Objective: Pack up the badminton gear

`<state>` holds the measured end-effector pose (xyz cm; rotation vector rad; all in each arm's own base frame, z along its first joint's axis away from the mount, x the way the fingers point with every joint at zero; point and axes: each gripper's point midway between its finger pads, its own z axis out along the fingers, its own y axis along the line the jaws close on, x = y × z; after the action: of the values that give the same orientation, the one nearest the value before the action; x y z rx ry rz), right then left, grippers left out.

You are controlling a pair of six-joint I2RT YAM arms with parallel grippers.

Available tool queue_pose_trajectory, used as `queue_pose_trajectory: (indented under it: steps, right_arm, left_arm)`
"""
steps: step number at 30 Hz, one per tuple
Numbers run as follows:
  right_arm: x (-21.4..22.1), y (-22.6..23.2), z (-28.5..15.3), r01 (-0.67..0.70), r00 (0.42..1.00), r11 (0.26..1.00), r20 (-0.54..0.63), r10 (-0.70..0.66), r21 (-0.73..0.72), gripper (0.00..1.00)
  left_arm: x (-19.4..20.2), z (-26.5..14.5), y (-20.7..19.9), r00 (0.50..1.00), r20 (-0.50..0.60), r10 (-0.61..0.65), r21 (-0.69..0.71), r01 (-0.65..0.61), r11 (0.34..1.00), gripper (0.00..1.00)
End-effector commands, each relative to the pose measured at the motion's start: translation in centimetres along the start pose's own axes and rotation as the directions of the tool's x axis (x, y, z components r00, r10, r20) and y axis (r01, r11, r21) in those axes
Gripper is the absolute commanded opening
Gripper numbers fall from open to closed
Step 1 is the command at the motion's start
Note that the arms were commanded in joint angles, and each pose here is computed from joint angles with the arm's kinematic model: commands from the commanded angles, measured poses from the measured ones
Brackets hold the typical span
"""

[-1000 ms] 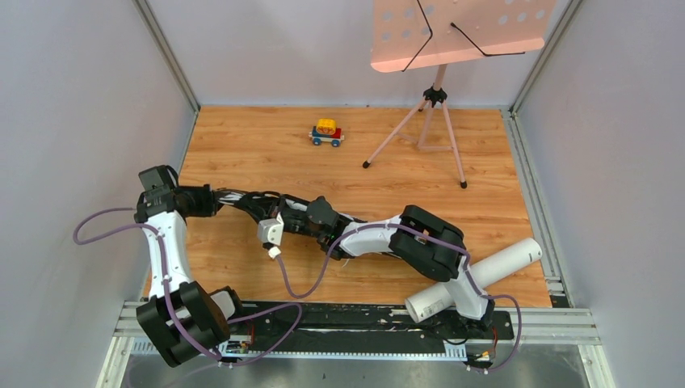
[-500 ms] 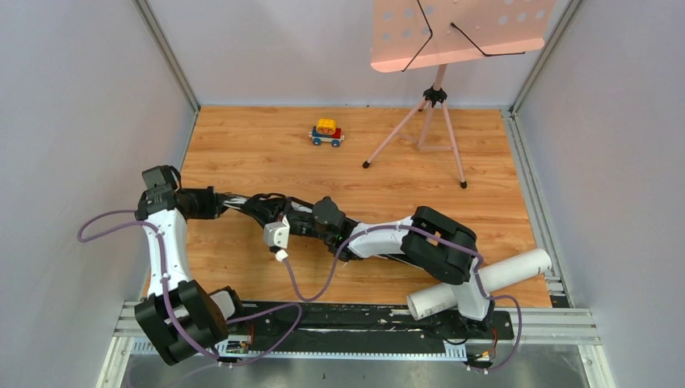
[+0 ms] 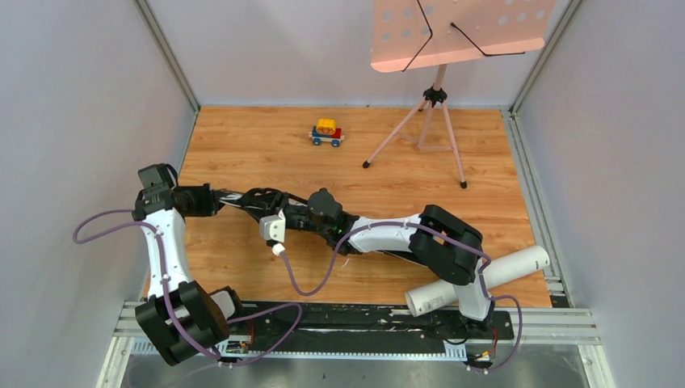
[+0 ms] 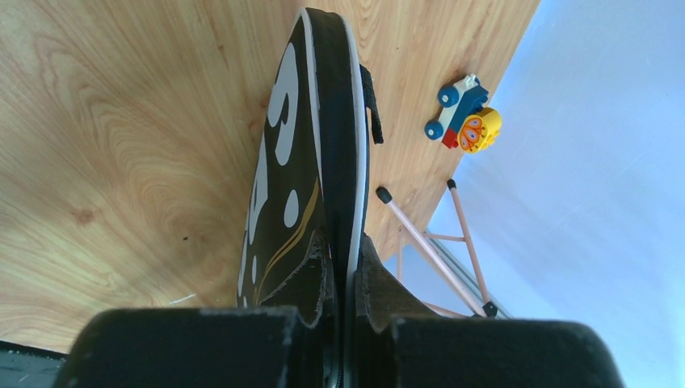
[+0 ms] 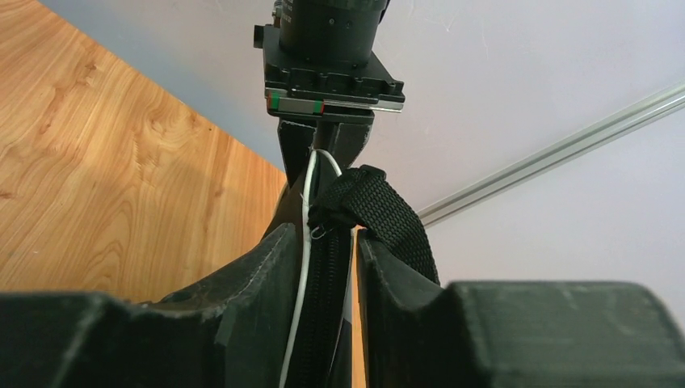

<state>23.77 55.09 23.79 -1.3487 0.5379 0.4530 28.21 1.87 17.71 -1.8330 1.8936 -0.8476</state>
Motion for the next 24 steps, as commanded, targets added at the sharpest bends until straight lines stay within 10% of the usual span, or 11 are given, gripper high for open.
queue_pose_trajectory:
  steps: [1, 6, 24]
  right_arm:
    - [-0.5, -0.3, 1.2, 0.035, 0.999, 0.999, 0.022, -0.035, -0.010, 0.41]
    - [-1.1, 0.5, 2.0, 0.088, 0.996, 0.996, 0.035, -0.087, -0.030, 0.50]
    - [-1.9, 1.0, 1.1, 0.115, 0.992, 0.993, 0.050, -0.114, -0.027, 0.00]
  left_arm:
    - [3.1, -1.6, -1.0, 0.984, -0.160, -0.077, 0.038, 0.084, 0.996, 0.00]
    - [3.1, -1.4, -1.1, 0.983, -0.168, -0.077, 0.040, 0.084, 0.996, 0.00]
    - [3.0, -1.1, -1.6, 0.979, -0.188, -0.075, 0.046, 0.086, 0.995, 0.00]
